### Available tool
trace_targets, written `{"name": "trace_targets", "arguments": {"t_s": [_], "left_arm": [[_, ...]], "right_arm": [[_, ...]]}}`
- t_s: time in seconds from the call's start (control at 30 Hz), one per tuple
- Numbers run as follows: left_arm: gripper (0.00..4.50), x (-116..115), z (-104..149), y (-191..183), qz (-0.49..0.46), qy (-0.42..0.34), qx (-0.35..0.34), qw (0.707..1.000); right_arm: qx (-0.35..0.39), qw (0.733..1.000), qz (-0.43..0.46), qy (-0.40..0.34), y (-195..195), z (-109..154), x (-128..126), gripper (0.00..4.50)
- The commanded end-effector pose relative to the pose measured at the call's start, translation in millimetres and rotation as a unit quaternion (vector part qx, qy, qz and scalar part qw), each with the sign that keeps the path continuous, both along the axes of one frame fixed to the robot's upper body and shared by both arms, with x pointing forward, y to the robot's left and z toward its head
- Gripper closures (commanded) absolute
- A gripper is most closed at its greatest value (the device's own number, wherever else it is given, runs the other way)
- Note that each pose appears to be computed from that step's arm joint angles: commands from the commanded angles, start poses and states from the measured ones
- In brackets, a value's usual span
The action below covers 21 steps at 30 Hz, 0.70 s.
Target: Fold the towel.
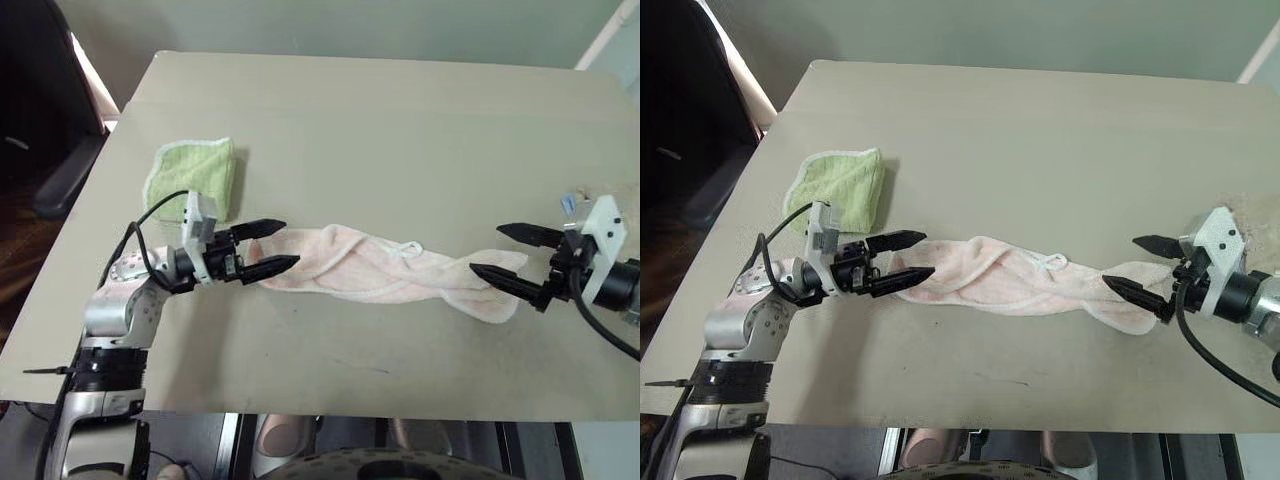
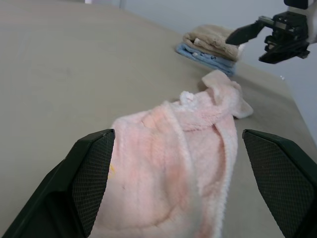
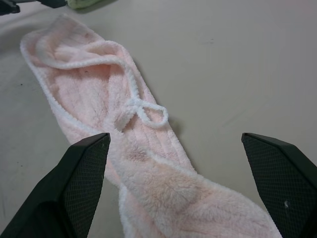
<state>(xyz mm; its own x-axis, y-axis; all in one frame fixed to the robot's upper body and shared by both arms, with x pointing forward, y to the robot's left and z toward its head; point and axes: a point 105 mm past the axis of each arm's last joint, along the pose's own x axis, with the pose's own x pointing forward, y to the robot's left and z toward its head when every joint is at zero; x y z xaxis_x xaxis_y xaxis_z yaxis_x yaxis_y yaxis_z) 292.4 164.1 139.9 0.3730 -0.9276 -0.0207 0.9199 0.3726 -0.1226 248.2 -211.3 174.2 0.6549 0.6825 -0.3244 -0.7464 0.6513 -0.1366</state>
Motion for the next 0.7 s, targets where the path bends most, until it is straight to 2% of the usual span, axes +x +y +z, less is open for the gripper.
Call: {"name": "trace_targets", "arguments": {"t_s": [0.03, 0.3, 0.5, 0.63, 0.7], "left_arm": [[0.05, -4.4, 16.5, -4.9, -0.01, -0.026, -0.006, 1.0], [0.05, -8.6, 19.1, -15.5, -0.021, -0.02, -0.02, 0.999], [0.05, -4.4, 15.2, -31.5, -0.027, -0.021, -0.032, 0.999], [0.05, -4.3, 16.0, -35.9, -0.035, -0.019, -0.034, 0.999], [0.05, -0.9, 15.6, -35.2, -0.033, -0.025, -0.033, 0.999]], "right_arm": [[-0.006, 1.0, 0.009, -0.027, 1.2, 12.2, 0.4, 0.0], [-0.039, 0.999, -0.019, -0.017, -13.9, 5.1, 3.2, 0.0], [-0.081, 0.995, -0.061, 0.007, -45.7, -0.5, 21.1, 0.0], [-0.106, 0.992, -0.063, 0.02, -52.0, -6.4, 32.8, 0.0], [-0.122, 0.99, -0.07, 0.024, -56.6, -8.3, 51.9, 0.0]]}}
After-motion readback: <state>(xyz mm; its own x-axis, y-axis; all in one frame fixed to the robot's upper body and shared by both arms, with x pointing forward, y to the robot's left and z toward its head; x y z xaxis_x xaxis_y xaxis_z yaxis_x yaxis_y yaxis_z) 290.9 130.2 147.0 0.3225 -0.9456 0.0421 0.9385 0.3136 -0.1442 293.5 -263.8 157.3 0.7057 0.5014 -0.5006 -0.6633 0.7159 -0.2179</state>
